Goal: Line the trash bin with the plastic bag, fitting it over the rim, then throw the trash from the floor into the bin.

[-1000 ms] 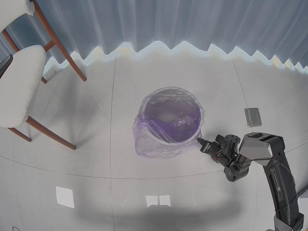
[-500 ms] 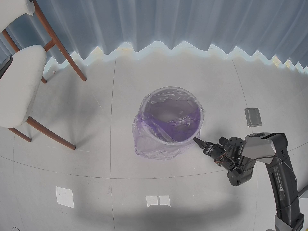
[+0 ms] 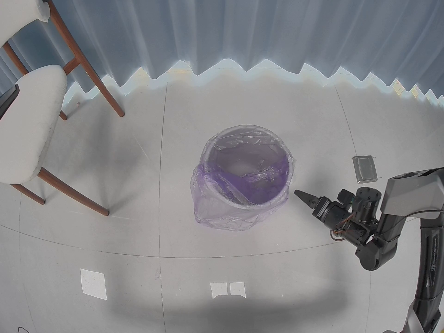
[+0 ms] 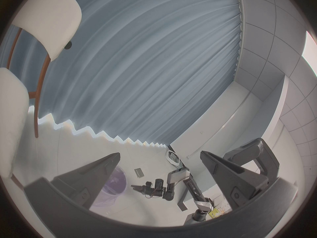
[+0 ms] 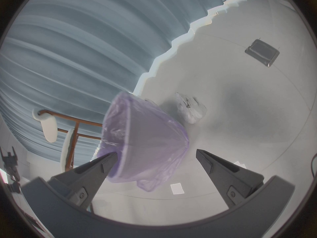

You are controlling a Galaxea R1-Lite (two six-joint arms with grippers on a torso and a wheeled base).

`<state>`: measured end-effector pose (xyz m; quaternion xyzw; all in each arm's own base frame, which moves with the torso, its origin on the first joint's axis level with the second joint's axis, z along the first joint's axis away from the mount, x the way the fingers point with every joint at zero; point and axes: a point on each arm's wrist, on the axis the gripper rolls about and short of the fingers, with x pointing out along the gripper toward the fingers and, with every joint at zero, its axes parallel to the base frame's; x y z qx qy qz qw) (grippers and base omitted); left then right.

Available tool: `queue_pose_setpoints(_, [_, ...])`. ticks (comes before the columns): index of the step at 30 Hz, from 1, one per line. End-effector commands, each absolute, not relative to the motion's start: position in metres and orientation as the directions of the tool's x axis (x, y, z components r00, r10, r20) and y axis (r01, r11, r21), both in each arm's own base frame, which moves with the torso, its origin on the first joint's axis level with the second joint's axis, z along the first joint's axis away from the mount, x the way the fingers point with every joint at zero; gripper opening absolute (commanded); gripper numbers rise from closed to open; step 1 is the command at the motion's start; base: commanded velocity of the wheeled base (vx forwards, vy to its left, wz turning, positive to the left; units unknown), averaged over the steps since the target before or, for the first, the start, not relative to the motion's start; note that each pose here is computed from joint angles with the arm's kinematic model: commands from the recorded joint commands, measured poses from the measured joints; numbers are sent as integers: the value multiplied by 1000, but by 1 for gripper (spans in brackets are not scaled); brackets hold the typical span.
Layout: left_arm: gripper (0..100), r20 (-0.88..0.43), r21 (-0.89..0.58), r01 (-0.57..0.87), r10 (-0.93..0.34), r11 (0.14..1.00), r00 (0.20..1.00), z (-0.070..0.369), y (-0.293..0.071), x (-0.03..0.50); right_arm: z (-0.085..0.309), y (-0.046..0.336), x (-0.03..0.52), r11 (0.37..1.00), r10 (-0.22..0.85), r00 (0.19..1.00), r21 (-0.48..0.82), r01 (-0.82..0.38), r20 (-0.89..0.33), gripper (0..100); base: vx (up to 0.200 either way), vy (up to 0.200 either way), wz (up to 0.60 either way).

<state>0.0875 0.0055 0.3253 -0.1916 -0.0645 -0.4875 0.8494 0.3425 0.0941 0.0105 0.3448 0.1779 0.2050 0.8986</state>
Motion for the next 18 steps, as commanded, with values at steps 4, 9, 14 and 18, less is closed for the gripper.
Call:
queue_pose_setpoints(4, [100, 260, -289, 855, -825, 430, 502, 318, 6, 91, 88, 79, 284, 640, 495, 867, 697, -324, -52, 100, 0, 0, 0])
queue_pose_setpoints(9, [100, 265, -334, 846, -820, 416, 508, 319, 7, 93, 113, 72, 256, 631, 497, 868, 686, -361, 0, 100, 0, 0, 0])
queue_pose_setpoints(14, [100, 294, -404, 833, -808, 378, 510, 319, 6, 102, 126, 67, 240, 634, 488, 873, 683, -361, 9, 100, 0, 0, 0])
queue_pose_setpoints(18, [100, 377, -466, 814, -754, 347, 538, 320, 3, 132, 146, 53, 239, 653, 436, 900, 681, -333, 22, 100, 0, 0, 0])
